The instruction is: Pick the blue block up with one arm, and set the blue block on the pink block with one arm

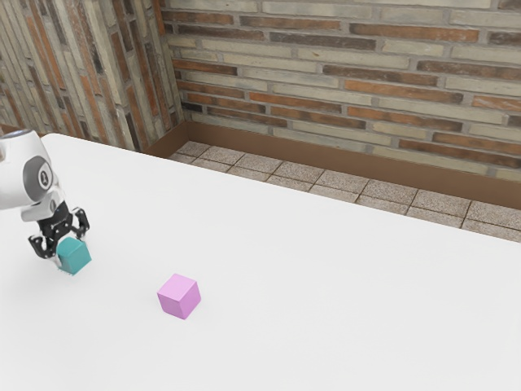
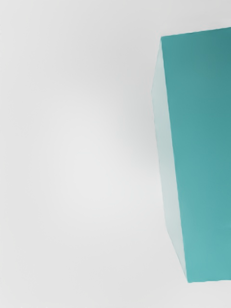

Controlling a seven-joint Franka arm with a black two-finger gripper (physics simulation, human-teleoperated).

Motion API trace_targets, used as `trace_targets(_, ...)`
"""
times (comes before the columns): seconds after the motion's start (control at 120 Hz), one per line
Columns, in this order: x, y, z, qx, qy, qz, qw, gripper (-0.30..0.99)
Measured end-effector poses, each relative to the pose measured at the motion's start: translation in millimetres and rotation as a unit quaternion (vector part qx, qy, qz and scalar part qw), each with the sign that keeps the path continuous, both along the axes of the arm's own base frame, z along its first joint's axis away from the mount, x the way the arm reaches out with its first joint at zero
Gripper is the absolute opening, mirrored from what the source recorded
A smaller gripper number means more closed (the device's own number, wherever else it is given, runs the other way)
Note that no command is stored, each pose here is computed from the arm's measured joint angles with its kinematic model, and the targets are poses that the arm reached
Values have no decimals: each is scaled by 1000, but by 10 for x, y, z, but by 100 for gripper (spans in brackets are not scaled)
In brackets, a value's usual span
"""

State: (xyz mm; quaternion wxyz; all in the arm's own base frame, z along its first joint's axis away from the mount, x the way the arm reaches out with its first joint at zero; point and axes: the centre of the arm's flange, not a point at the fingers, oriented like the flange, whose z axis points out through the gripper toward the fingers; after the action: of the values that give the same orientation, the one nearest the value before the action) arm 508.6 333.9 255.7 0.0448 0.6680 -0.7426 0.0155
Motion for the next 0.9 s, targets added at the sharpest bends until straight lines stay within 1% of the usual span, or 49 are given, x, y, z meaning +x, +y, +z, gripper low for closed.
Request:
trace_targets(0.067,7,-5,11,0,-2,-2,1000,45)
trace_targets(0.125,16,-8,40,1,-5,-5,1000,38)
trace_targets(0.2,32,-15,119,3,-13,-8,1000,32)
trace_targets(0.267,50,-41,296,7,-28,-11,1000,30)
trace_targets(0.308,60,-113,441,8,-39,-15,999,29)
trace_targets(0.392,65,-263,617,5,-49,-18,999,28)
trace_targets(0.517,148,-717,861,-3,-60,-42,997,29)
trace_targets(0.75,492,-1831,963,-31,-51,-111,992,36)
trace_targets(0.825,528,-2069,974,-37,-45,-118,991,37)
trace_targets(0.9,506,-2207,970,-41,-38,-113,992,38)
